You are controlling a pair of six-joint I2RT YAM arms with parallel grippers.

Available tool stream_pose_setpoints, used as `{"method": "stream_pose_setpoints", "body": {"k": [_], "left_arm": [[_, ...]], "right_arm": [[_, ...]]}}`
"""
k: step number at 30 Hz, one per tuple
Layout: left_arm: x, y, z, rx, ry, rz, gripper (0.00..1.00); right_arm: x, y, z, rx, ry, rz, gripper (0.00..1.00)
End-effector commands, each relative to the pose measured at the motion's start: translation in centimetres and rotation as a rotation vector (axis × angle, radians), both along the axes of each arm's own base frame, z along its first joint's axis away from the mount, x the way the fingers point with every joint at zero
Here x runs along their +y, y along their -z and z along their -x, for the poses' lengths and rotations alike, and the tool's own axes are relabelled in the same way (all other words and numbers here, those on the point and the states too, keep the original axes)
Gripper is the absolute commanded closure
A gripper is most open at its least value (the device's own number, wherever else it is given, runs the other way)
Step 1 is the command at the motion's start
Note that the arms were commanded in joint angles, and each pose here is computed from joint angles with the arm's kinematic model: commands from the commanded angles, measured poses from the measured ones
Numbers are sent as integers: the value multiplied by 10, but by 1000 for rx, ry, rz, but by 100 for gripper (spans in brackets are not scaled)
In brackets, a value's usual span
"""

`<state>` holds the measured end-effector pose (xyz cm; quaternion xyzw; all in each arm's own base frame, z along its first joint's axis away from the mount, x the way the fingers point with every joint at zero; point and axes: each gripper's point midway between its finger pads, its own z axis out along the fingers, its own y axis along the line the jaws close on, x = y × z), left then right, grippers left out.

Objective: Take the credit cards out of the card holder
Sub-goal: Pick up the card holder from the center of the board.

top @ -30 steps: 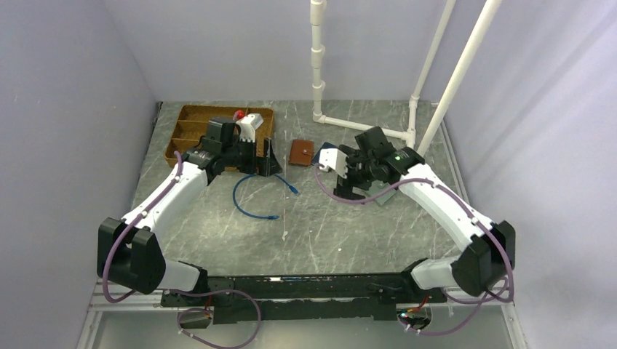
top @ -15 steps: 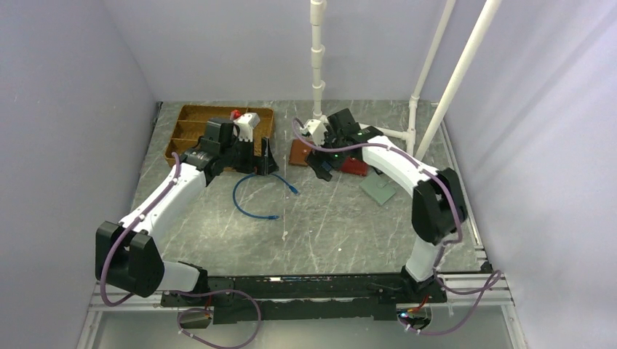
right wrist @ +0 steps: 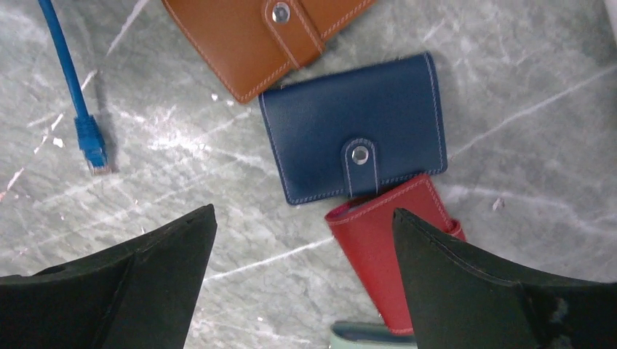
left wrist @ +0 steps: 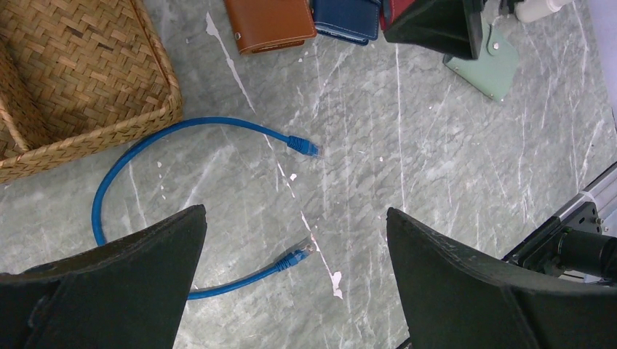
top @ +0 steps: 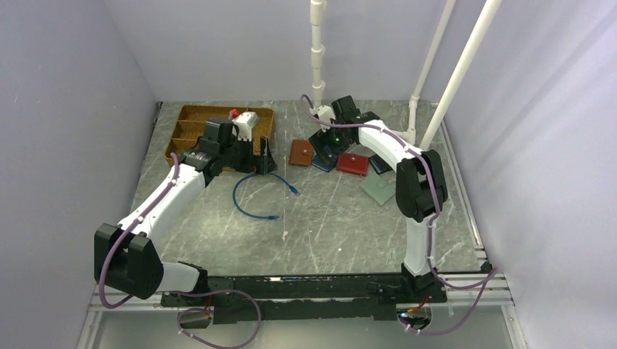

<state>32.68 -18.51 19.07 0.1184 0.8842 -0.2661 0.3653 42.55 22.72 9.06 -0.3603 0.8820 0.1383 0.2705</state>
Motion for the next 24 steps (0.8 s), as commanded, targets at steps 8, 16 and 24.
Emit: {"method": "stream_pose_setpoints", "body": {"k": [8,16,24], "left_arm": [[0,-17,-3,-47,6,6,1],[-3,-14,-2,-30,30,16,7],[-4,-14,-2,-26,37,26,9]], "right_arm": [[-8,9,-47,76,29,-59,6],[2,29,-64,136,92,-114,9],[5,45,-72,178,137,-156,15]]}}
